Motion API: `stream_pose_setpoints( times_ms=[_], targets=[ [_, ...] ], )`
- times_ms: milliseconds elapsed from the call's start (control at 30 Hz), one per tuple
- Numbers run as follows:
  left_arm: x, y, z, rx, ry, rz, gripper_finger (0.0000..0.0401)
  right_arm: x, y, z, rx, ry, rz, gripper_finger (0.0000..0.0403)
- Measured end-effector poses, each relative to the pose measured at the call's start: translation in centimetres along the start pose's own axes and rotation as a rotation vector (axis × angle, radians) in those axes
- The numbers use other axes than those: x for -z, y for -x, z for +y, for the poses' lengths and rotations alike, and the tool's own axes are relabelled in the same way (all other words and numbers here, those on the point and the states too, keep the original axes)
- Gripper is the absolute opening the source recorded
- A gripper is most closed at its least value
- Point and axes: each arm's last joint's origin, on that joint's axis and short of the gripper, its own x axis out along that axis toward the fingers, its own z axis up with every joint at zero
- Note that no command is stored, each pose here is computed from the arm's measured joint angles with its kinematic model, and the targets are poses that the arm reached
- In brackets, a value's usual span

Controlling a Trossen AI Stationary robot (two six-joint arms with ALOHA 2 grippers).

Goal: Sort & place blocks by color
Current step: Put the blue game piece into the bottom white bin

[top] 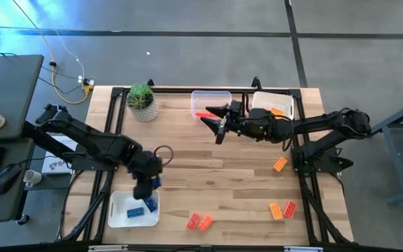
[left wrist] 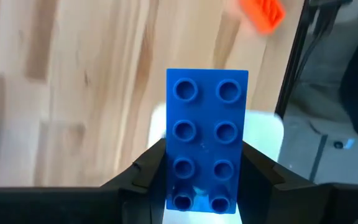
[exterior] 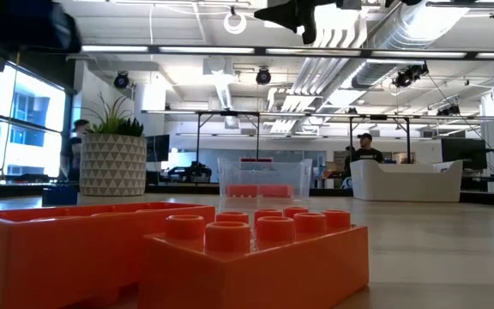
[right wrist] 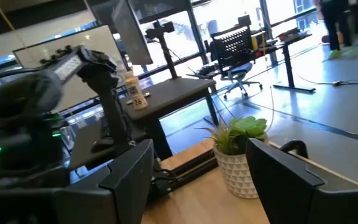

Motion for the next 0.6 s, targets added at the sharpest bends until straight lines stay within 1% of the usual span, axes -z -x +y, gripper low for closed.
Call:
stream_pose_setpoints(
  times_ms=[267,467,600],
  targets=[
    [3.6,-1.5,-2.3,-0.015,0.053,0.12,0.0117,-0.3,-0.4,-1.1,0.0,0.003,0.002,0.0243],
    [6.1,-3.3,-2.4,-0.035,0.114,0.246,0.0117,-0.5,-0.5,-1.7,-0.015,0.005,0.012,0.0243],
    [6.9,-4.2,-2.5,-0.004,0.125,0.277,0.0118,-0.5,-0.6,-1.9,-0.017,0.006,0.014,0.0243]
  ],
)
